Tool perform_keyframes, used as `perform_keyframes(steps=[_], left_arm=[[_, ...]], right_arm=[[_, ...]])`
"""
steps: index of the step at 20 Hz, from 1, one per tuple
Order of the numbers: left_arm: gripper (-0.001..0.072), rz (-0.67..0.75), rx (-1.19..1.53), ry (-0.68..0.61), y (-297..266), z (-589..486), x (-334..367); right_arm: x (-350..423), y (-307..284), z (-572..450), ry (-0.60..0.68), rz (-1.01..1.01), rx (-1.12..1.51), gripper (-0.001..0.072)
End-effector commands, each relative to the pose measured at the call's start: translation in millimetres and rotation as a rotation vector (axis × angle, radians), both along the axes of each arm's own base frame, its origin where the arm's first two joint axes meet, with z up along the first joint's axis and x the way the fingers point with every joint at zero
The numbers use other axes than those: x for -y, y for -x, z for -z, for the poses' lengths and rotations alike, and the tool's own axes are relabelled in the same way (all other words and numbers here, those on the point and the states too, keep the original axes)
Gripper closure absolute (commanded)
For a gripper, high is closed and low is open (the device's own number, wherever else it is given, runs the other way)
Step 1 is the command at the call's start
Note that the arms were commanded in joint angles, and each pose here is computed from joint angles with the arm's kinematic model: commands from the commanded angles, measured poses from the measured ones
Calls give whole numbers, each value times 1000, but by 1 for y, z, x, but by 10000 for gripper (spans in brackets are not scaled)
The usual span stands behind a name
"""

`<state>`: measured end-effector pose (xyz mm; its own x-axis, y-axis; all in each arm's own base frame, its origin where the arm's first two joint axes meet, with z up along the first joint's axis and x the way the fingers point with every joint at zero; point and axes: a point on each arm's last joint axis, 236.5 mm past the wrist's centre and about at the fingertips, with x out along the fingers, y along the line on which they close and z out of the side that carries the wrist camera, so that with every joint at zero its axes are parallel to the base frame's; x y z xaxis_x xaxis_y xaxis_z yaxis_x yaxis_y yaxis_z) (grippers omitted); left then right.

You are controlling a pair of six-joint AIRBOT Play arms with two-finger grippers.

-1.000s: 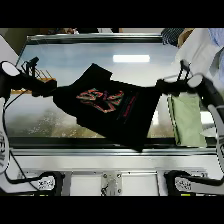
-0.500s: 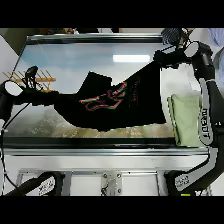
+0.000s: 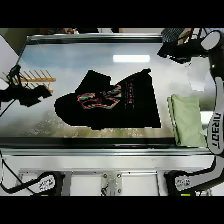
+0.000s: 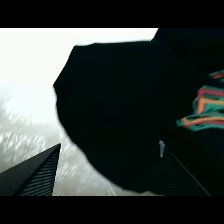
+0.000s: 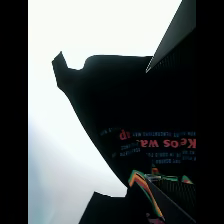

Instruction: Fold the clothes and pants, and hang the long-sleeved shirts on hangers.

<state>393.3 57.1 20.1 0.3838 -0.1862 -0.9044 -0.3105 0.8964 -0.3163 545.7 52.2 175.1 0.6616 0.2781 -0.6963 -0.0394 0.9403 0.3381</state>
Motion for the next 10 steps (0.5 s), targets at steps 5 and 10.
perform_keyframes(steps=[5, 10], left_arm=[[37, -260, -130, 187, 92, 91, 38], [37, -303, -139, 335, 80, 122, 99]], right_arm=[[-19, 64, -18, 52, -83, -34, -1], [-26, 78, -20, 52, -97, -37, -1]])
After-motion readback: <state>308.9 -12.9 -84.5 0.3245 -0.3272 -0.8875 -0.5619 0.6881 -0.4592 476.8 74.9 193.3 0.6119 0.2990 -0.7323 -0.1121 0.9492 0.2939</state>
